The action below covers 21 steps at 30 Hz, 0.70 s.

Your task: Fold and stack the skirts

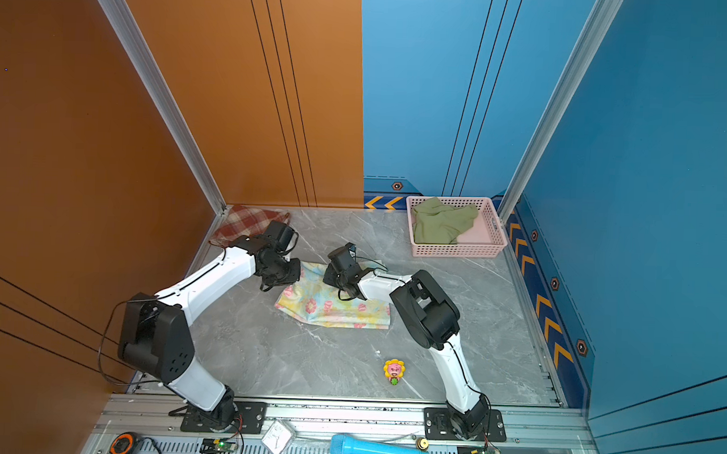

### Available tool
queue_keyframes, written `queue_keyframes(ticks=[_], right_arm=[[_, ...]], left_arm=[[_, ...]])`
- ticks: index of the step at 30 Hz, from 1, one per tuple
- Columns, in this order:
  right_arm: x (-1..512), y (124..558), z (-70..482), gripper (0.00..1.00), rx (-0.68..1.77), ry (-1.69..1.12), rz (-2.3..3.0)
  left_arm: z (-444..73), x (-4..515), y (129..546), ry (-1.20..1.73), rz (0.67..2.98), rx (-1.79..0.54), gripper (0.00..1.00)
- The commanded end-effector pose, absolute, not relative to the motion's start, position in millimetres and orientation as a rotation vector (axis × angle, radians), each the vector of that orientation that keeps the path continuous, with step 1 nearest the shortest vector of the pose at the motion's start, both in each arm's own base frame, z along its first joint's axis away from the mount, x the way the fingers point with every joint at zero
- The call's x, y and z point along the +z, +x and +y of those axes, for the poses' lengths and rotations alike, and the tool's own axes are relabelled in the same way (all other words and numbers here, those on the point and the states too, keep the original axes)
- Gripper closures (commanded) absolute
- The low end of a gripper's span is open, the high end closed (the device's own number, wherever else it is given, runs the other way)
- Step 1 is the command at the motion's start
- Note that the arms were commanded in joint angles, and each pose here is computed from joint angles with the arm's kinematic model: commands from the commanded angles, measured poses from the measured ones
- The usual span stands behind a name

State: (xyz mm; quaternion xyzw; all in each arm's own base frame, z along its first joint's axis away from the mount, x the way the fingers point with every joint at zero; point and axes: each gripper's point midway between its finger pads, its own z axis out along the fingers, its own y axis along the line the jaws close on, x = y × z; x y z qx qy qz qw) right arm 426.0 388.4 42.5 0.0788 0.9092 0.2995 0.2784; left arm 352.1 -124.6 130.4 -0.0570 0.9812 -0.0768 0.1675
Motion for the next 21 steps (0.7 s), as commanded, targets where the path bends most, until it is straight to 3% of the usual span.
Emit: queue_keyframes(ticks=[1,11,21], right_arm=[[46,434,385,0.66,0.792,0.251,2.396],[120,448,369,0.61,0.869,0.279,2.23],[88,474,379,0.76,0.909,0.397,2.232]], left_arm=[[-130,158,355,-0.132,2.738,-0.247,1.0],[-133,148,359,-0.119,2.767,-0.226,1.0],[-134,143,359,-0.109,2.786,-0.218,1.0]])
